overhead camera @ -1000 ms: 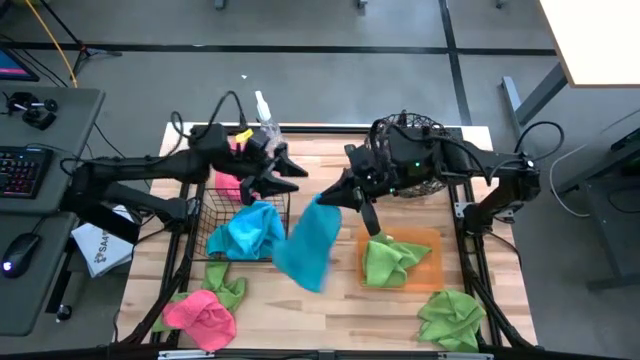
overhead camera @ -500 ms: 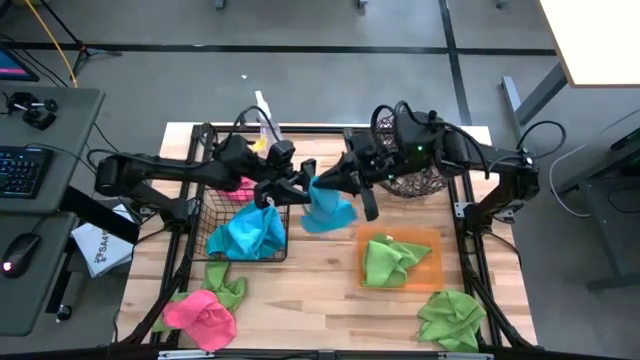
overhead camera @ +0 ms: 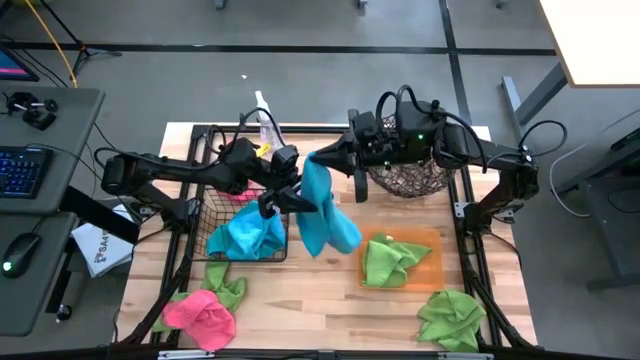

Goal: Sort microfiber towel by color & place in baskets
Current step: Put the blue microfiber towel into the left wire basket

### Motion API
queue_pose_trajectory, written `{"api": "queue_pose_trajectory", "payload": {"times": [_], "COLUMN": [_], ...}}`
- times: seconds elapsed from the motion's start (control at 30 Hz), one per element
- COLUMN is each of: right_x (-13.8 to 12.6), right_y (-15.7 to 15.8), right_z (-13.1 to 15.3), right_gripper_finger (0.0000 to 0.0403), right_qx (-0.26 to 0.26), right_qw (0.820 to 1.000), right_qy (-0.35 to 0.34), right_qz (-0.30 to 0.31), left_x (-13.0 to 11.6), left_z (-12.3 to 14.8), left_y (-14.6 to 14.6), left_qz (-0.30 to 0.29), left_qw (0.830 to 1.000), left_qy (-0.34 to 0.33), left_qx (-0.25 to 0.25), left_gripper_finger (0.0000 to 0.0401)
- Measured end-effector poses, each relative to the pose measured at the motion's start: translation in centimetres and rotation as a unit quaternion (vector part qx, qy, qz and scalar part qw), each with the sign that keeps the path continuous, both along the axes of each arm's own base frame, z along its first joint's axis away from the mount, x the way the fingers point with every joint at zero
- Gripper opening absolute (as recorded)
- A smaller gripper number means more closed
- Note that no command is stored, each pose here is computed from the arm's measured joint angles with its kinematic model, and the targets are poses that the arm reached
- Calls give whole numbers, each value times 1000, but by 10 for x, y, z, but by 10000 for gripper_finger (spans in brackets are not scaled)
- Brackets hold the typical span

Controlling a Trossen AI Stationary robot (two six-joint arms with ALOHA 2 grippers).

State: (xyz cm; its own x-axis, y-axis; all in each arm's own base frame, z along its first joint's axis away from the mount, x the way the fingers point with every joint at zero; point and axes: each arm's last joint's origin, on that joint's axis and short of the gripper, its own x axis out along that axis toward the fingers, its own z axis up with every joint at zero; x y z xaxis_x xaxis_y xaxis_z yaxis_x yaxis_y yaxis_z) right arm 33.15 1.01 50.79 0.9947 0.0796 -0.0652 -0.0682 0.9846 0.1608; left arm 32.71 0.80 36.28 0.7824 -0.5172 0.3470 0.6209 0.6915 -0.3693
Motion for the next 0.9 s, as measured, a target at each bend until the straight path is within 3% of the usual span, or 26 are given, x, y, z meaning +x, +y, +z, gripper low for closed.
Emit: {"api": "queue_pose_trajectory", "payload": {"times": [0.13, 0.2, 0.27, 0.5, 0.63, 0.8, 0.9], "right_x": [-5, -6, -7, -20, -39, -49, -51], "right_y": [-1, -1, -2, 2, 2, -1, -1], "right_z": [4, 4, 4, 7, 12, -4, -14], "right_gripper_finger": [3, 18, 45, 182, 243, 267, 265], "right_qx": [28, 34, 33, 15, -1, 26, 15], "right_qw": [1000, 999, 999, 996, 993, 979, 965], "right_qy": [-4, -2, 1, 10, 29, 122, 165], "right_qz": [-11, -24, -34, -91, -118, -163, -202], "left_x": [-3, -5, -8, -48, -91, -156, -177], "left_z": [-1, -2, -4, 2, -2, 1, 0], "left_y": [7, 12, 18, 35, 32, 11, -1], "left_qz": [14, 17, 17, 76, 144, 229, 248], "left_qw": [999, 998, 997, 978, 939, 882, 868], "left_qy": [22, 36, 59, 172, 289, 393, 413], "left_qx": [25, 43, 50, 86, 116, 126, 121], "left_gripper_finger": [123, 48, 16, 4, 1, 1, 1]}}
